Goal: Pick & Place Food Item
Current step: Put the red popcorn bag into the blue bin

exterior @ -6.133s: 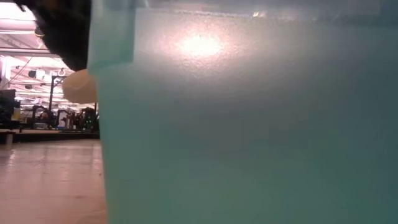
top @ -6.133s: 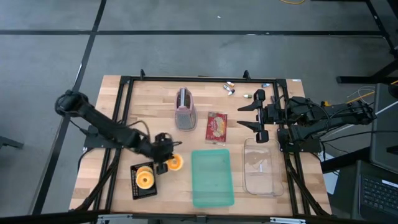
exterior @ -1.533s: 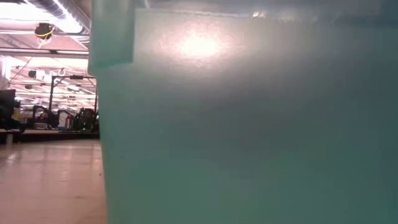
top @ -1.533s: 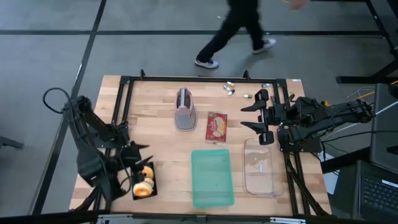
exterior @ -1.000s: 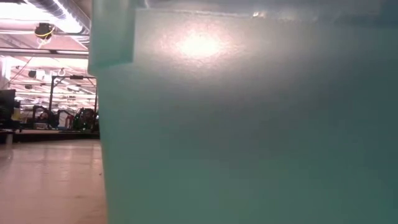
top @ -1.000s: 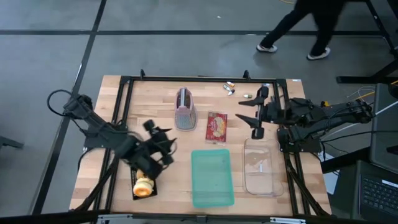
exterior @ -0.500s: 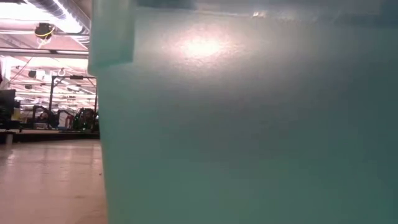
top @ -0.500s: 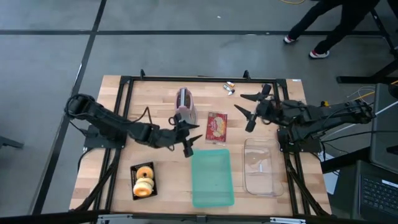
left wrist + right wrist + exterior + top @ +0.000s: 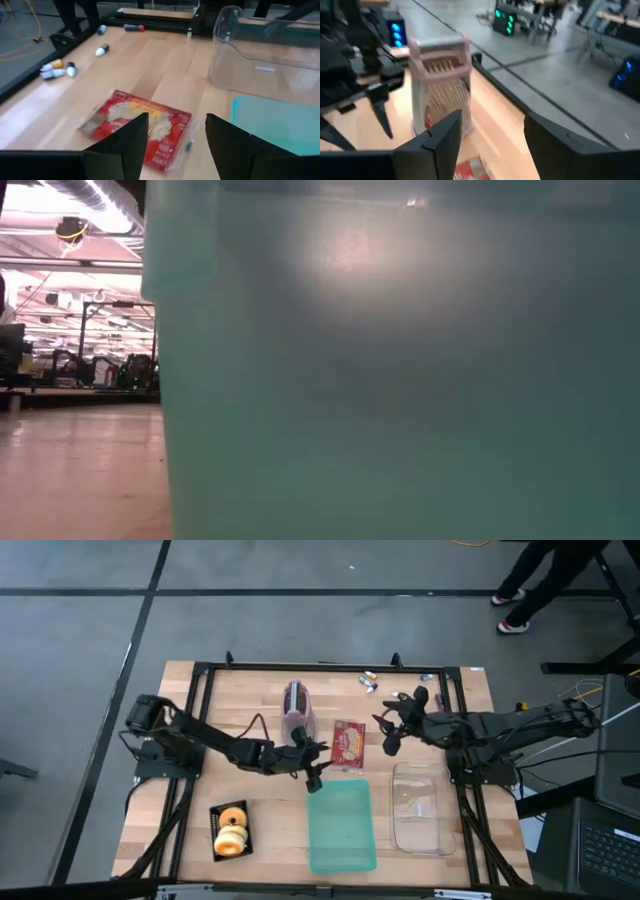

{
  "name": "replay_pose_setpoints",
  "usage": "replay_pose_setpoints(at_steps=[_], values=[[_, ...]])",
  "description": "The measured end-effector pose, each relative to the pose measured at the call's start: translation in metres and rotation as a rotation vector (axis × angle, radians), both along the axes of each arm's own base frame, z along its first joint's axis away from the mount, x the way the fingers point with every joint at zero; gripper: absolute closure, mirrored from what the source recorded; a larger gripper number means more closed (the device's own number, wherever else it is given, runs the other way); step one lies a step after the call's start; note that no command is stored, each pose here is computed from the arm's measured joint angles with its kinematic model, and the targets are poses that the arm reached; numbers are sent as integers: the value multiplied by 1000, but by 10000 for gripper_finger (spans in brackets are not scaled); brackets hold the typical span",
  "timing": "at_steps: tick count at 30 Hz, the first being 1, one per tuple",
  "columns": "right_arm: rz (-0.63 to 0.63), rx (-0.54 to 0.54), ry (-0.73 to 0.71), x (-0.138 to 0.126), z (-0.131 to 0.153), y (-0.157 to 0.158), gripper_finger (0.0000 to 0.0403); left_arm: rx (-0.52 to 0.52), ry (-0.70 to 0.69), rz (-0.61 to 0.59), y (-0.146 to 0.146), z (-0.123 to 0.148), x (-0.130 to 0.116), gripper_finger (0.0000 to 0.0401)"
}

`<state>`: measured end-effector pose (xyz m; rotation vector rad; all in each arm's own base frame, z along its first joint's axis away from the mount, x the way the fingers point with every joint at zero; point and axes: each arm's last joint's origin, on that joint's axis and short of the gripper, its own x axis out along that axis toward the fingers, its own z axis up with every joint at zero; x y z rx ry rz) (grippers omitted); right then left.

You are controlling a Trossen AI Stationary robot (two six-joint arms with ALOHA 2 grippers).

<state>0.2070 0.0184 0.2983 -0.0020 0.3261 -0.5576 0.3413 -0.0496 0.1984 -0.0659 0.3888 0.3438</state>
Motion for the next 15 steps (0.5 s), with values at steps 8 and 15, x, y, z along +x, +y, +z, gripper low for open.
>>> replay_pose_setpoints(at_steps=[8, 15], values=[[-25, 45, 7, 7, -8, 1, 191, -163, -25, 103, 23, -13, 8, 210], [-8, 22, 17, 6, -7, 1, 191, -146, -15, 103, 19, -9, 9, 209]])
